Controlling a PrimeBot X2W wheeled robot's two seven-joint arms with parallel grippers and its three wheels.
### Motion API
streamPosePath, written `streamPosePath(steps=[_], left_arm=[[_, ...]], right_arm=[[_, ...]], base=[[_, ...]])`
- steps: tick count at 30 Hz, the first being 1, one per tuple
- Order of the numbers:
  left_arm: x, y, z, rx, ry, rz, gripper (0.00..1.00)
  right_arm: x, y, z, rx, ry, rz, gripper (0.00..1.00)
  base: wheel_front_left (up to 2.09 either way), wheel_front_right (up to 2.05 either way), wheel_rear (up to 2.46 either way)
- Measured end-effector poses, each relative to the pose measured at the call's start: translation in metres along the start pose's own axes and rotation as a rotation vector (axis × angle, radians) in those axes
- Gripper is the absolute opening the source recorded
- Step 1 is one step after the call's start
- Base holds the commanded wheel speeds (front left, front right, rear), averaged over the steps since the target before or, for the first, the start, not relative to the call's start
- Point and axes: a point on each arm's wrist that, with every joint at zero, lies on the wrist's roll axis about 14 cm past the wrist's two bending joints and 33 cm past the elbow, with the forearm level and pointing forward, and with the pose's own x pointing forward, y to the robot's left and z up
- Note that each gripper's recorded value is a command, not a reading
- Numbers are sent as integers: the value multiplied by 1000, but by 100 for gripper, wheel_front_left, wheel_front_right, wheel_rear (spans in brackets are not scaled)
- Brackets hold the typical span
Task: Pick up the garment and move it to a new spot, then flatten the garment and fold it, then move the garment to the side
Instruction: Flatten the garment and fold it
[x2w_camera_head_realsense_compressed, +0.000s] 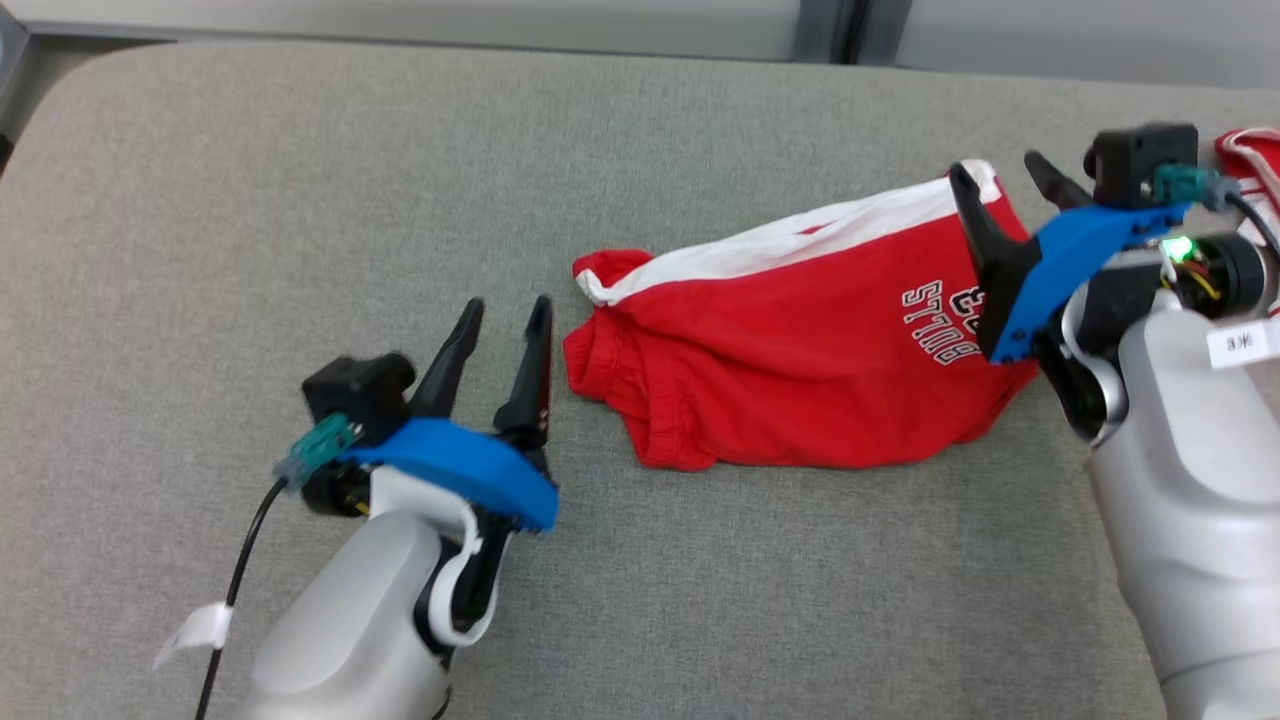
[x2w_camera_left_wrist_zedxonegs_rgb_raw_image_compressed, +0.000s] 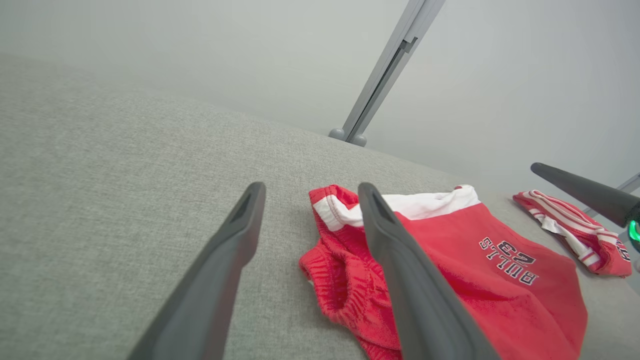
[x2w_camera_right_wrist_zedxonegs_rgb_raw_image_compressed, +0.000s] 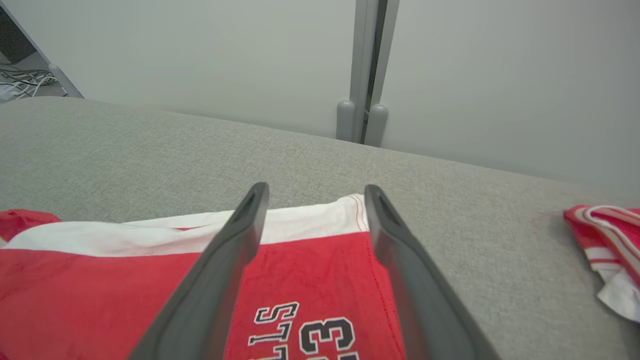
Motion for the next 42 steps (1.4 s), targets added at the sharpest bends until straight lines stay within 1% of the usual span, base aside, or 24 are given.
streamPosePath(steps=[5, 7, 10, 13, 17, 19, 23, 27, 33, 38, 42], left_arm=[[-23, 9, 10, 82, -41, 4, 100], [-29, 8, 21, 106, -84, 2, 100], [-39, 11, 40, 136, -156, 20, 100], [-49, 15, 50, 163, -208, 43, 100], [-61, 21, 52, 190, -236, 71, 100], [-66, 25, 52, 221, -241, 80, 100], [-76, 35, 46, 248, -231, 114, 100], [-82, 46, 41, 253, -220, 146, 100], [-88, 57, 32, 252, -196, 181, 100], [-92, 67, 27, 248, -181, 212, 100], [-93, 75, 26, 253, -173, 237, 100]], right_arm=[[-26, -4, -11, 5, 26, -23, 100], [-36, -4, -15, 12, 34, -30, 100], [-51, -15, -16, 48, 19, -66, 100], [-63, -19, -28, 91, 38, -91, 100], [-68, -21, -34, 125, 56, -107, 100], [-68, -23, -35, 140, 60, -115, 100], [-63, -29, -38, 168, 88, -134, 100], [-51, -37, -33, 194, 113, -151, 100], [-29, -49, -39, 218, 170, -184, 100], [-11, -50, -50, 202, 202, -188, 100], [-2, -51, -68, 179, 230, -187, 100]], base=[[0, 0, 0], [0, 0, 0], [0, 0, 0], [0, 0, 0], [0, 0, 0], [0, 0, 0], [0, 0, 0], [0, 0, 0], [0, 0, 0], [0, 0, 0], [0, 0, 0]])
